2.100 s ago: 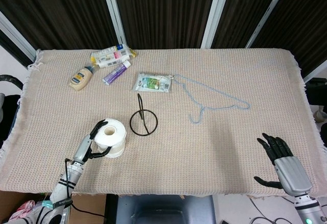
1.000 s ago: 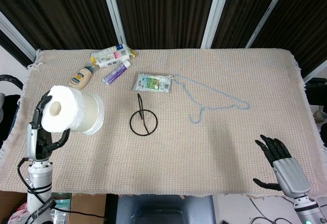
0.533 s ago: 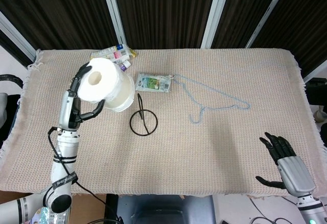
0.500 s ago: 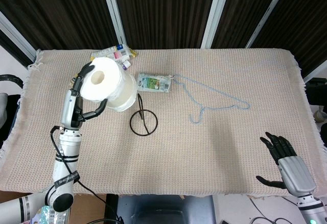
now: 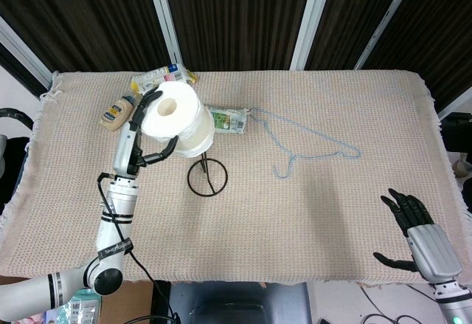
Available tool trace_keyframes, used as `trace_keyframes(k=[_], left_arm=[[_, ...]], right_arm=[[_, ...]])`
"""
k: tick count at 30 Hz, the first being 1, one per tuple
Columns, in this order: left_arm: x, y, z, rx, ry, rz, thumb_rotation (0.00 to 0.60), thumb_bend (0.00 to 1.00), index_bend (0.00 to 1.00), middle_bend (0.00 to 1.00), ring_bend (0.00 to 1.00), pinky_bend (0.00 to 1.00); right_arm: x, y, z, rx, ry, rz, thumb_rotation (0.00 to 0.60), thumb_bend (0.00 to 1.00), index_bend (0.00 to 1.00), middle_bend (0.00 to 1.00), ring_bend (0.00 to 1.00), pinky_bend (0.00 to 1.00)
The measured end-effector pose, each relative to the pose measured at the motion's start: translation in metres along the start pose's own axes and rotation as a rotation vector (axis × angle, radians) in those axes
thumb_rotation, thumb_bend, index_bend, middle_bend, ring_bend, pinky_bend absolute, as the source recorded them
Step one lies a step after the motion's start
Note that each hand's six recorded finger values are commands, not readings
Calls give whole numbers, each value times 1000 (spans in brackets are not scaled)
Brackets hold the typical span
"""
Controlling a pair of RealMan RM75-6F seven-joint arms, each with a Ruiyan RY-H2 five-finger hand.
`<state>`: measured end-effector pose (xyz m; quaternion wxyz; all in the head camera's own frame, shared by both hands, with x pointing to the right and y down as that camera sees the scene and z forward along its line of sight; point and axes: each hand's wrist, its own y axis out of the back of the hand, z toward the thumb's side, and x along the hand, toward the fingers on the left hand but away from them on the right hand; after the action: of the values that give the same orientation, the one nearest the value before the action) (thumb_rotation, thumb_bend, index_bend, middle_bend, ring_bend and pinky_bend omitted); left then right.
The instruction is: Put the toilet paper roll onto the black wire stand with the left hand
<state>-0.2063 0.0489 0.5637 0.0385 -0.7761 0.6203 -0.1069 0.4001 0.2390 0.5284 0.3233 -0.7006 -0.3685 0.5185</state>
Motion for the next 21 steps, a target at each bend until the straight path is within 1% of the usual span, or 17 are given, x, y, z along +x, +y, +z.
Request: trace_keyframes(k=[10,21], left_arm=[[0,-23,-1,17,13,-35,600,727,752,786,780,1000],[-2,-34,-3,41,26,-55,600,727,751,785,779,1000]], right_arm=[[3,3,1,-10,10,-4,600,116,0,0,0,0],[5,5,1,-14,14,-5,600,116,0,0,0,0]])
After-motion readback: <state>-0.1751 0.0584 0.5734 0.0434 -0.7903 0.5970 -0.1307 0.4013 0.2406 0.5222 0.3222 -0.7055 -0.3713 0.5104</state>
